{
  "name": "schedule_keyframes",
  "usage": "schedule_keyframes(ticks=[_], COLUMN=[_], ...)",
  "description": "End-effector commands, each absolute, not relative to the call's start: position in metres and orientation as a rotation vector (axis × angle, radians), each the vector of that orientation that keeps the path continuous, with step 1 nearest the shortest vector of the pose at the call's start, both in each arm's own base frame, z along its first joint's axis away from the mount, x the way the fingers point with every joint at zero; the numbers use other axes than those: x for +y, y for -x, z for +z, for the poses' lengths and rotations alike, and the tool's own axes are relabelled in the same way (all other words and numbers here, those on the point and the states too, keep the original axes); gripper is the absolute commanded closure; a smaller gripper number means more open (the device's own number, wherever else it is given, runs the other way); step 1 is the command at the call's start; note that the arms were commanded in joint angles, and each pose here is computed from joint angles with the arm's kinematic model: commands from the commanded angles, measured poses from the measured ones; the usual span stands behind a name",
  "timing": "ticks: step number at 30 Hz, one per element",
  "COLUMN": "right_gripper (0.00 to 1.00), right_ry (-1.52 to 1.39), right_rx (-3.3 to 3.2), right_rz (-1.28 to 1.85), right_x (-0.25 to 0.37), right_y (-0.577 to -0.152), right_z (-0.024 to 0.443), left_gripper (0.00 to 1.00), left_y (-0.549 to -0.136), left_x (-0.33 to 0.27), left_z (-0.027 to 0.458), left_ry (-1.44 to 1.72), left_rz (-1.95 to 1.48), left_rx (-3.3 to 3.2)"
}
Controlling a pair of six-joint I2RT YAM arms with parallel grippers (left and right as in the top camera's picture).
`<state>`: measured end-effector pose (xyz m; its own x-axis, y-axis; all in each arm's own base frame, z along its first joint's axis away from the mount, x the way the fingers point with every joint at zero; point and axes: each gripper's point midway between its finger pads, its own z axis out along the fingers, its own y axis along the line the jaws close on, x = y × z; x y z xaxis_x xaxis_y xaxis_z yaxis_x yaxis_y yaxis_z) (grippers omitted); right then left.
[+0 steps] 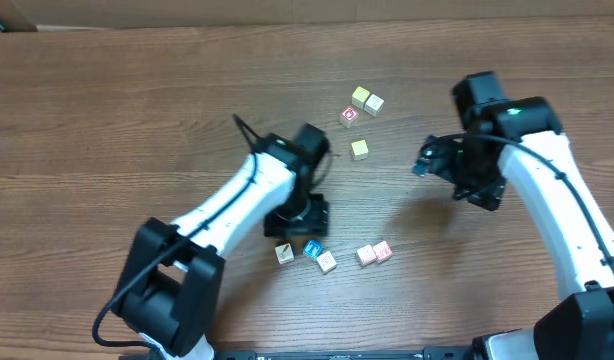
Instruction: Flip 5 blocks
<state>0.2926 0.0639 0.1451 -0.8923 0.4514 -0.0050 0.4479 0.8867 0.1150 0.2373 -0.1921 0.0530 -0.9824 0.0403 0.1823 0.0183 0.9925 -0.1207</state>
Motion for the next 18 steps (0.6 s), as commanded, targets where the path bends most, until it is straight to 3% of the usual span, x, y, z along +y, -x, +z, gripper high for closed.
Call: schedule_keyframes(ticks=[1, 6, 16, 18], right_gripper=[0.0, 0.0, 0.0, 0.0], right_ry=[-0.618, -0.583, -0.57, -0.563], right_rx=[3.006, 3.016, 3.025, 3.027], right_rz=[0.241, 0.236, 0.232, 0.232], right_x=[0.061, 0.06, 0.059, 0.059], right_y=[-0.296, -0.295, -0.293, -0.293], right_z=[0.159, 0.159, 0.158, 0.158], left_gripper=[0.23, 0.2, 0.44, 0.44], left_y=[-0.22, -0.207, -0.203, -0.2], left_x=[-0.211, -0.236, -0.235, -0.232], left_z=[0.049, 0.048, 0.041, 0.039], left_ry=[-0.084, -0.216, -0.569, -0.611], left_rz=[0.141, 0.125, 0.024, -0.006], left_rx=[-2.925, -2.947, -2.905, -2.883])
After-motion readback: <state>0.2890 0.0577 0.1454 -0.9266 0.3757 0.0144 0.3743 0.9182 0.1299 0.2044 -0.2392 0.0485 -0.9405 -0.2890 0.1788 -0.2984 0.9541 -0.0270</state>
